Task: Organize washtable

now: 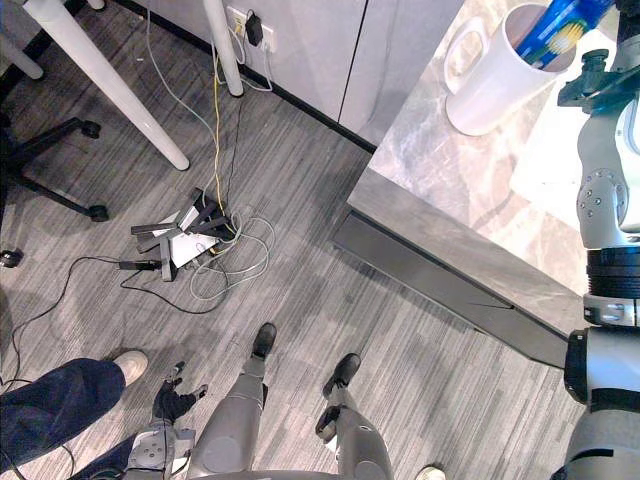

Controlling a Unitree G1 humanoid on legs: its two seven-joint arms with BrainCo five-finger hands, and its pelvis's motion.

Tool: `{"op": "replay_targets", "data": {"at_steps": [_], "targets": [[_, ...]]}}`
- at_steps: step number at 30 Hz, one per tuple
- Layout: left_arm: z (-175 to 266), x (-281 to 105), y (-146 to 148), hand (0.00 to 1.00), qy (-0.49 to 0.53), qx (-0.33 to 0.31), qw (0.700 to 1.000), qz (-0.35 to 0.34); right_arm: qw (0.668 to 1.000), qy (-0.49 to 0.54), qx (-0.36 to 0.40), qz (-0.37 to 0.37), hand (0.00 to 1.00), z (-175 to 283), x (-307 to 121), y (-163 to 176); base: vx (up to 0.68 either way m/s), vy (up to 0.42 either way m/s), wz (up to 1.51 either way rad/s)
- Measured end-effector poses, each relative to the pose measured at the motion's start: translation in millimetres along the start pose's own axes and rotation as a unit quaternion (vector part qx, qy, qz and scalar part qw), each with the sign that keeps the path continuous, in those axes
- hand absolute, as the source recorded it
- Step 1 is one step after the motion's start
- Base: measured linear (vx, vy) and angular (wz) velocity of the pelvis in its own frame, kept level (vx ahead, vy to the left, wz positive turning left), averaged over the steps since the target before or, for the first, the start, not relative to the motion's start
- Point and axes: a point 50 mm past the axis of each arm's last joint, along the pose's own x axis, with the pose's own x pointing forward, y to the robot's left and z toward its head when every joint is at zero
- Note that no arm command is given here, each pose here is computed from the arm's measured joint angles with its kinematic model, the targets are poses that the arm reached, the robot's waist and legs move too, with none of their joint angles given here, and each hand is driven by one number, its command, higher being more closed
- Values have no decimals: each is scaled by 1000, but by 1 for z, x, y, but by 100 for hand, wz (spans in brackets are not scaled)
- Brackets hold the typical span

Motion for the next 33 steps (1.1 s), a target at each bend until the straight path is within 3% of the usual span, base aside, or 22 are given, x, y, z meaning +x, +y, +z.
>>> {"op": "replay_targets", "data": {"at_steps": [15,19,26,27,33], "targets": [[-7,3,5,0,16,11,1000,2,1000,18,-12,8,0,-4,-1,-11,-10,11,-5],[-9,3,6,0,27,10,1000,4,999,-5,11,-30,0,7,-19,-33,-3,9,-3],[-38,-4,9,0,94,30,995,2,979,-9,44,-201,0,2,-112,-97,30,12,-30],[-45,-7,9,0,109,33,994,0,967,9,39,-250,0,-5,-136,-109,18,2,-47],[-73,-24,6,0,169,29,985,-2,917,105,3,-384,0,-26,-227,-134,10,-8,-20]]}}
